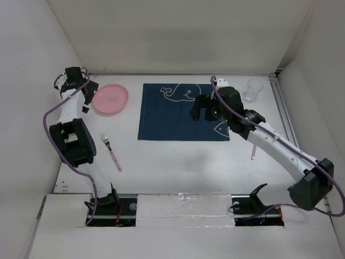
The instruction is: Set the dinner table for one person
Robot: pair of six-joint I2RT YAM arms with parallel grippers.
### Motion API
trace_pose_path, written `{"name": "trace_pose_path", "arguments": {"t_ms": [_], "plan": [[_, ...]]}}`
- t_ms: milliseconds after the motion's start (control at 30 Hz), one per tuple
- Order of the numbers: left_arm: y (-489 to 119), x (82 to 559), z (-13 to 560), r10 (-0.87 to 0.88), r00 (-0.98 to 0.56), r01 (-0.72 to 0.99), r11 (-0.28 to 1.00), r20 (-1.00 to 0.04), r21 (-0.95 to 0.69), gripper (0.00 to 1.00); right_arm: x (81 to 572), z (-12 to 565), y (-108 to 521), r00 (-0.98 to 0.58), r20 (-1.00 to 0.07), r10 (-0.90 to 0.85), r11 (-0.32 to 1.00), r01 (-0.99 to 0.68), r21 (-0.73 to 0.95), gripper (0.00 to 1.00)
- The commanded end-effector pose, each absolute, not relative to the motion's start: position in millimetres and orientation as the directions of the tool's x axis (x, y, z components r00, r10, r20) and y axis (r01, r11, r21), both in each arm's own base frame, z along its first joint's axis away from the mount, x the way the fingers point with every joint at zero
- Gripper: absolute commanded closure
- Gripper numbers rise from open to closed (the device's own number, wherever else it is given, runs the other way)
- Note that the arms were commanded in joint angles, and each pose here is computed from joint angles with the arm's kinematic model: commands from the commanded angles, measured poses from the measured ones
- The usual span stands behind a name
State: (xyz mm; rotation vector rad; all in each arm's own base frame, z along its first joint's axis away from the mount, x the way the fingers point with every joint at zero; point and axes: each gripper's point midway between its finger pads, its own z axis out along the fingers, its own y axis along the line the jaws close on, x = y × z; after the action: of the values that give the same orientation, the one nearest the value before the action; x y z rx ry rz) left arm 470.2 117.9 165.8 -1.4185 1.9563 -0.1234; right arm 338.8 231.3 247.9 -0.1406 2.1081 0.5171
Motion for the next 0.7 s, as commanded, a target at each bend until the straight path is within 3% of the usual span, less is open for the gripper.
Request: {"name": "trace_pose_path", "arguments": {"t_ms": [0,267,333,433,467,500,567,667], "plan": [[121.5,471.9,138.4,-0.864,-0.237,-0.822,0.422,-0.444,-0.384,0.0,330.1,272.8,248.7,-0.509,-0.852,0.121,0.843,-0.4,0.359,0.0],[136.6,493.2,71.1,-0.873,-0.281,-0.87,0.407,-0.398,-0.278,0.08,323.5,276.1,248.7,-0.505,-0.854,0.127,0.821,-0.43,0.376,0.0],[135.2,494.3,57.6,-0.877,-0.291,-0.873,0.407,-0.382,-0.268,0.16,320.4,278.9,246.6,-0.498,-0.857,0.132,0.819,-0.432,0.377,0.0],[130.5,492.6,33.9,-0.885,-0.309,-0.876,0.408,-0.349,-0.258,0.41,318.8,283.0,245.5,-0.491,-0.861,0.137,0.817,-0.436,0.378,0.0],[126.3,486.3,25.7,-0.894,-0.31,-0.883,0.397,-0.324,-0.249,0.75,319.8,286.4,241.8,-0.483,-0.864,0.146,0.819,-0.431,0.379,0.0],[126.4,486.7,23.3,-0.893,-0.309,-0.882,0.397,-0.326,-0.253,0.85,319.8,286.5,241.7,-0.483,-0.864,0.146,0.819,-0.431,0.379,0.0],[121.5,489.1,27.6,-0.9,-0.305,-0.875,0.393,-0.311,-0.282,1.0,320.7,288.5,242.3,-0.476,-0.866,0.15,0.817,-0.434,0.38,0.0],[107.1,502.5,54.8,-0.886,-0.311,-0.837,0.427,-0.344,-0.343,1.0,324.1,285.2,240.5,-0.485,-0.86,0.158,0.821,-0.419,0.387,0.0]]}}
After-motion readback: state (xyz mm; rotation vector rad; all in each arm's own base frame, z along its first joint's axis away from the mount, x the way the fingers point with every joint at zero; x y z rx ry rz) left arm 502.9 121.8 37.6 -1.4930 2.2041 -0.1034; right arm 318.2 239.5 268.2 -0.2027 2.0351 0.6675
